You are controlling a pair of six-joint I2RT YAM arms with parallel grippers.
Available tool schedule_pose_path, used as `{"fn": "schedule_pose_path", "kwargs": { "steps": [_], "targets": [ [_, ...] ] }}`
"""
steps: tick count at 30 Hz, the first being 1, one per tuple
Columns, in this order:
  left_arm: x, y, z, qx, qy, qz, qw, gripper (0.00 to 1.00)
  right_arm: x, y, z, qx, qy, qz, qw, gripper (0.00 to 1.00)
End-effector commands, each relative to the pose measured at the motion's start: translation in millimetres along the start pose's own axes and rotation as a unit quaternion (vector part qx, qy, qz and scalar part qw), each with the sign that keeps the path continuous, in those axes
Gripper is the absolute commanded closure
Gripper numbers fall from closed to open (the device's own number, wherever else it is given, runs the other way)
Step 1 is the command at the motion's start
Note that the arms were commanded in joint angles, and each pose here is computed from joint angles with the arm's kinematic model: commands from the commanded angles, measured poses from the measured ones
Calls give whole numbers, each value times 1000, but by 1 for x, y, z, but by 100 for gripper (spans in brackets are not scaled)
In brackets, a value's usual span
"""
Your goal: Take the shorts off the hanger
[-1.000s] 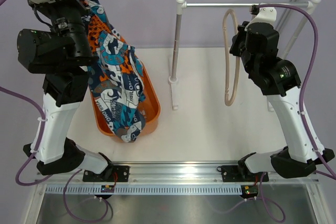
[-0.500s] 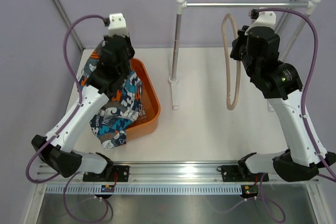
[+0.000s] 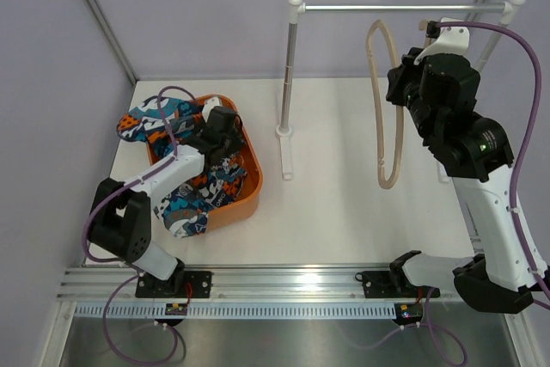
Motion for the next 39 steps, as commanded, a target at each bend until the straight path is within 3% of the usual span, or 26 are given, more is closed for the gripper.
{"fn": "schedule_pose_path", "kwargs": {
  "steps": [1, 5, 10, 12, 13, 16, 23, 29, 39],
  "targets": [
    [-14, 8, -26, -103, -106, 69, 987, 100, 5, -9, -6, 1, 0, -12, 1000, 100],
    [-44, 19, -26, -147, -151, 143, 967, 100, 3, -10, -4, 7, 4, -10, 1000, 100],
    [-64, 20, -32, -206, -184, 206, 939, 89, -2, -9, -3, 13, -2, -2, 1000, 100],
    [-62, 14, -33, -214, -178, 200, 939, 80, -3, -8, -1, 17, -5, 3, 1000, 100],
    [-55, 7, -32, -211, -169, 185, 945, 64, -5, -7, 1, 21, -8, 8, 1000, 100],
    [-37, -4, -28, -197, -136, 145, 960, 42, -7, -7, 4, 30, -9, 15, 999, 100],
    [12, -51, -25, -180, -83, 62, 978, 20, -16, 0, 12, 47, -16, 37, 998, 100],
    [50, -95, -32, -204, -67, 0, 977, 11, -26, 12, 26, 82, -52, 63, 993, 100],
    [81, -145, -43, -254, -32, -49, 966, 10, -24, 44, 46, 182, -95, 51, 977, 100]
  ]
}}
Point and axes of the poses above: each gripper's point midway between its finger pads, its own y axis out along the fingers, its own z axis along the line the jaws close on, x = y × z, the point moved 3 cm from there along -y, back along the fingers, and after that the axes turned 5 degrees about -y, right-handed, at the moved point
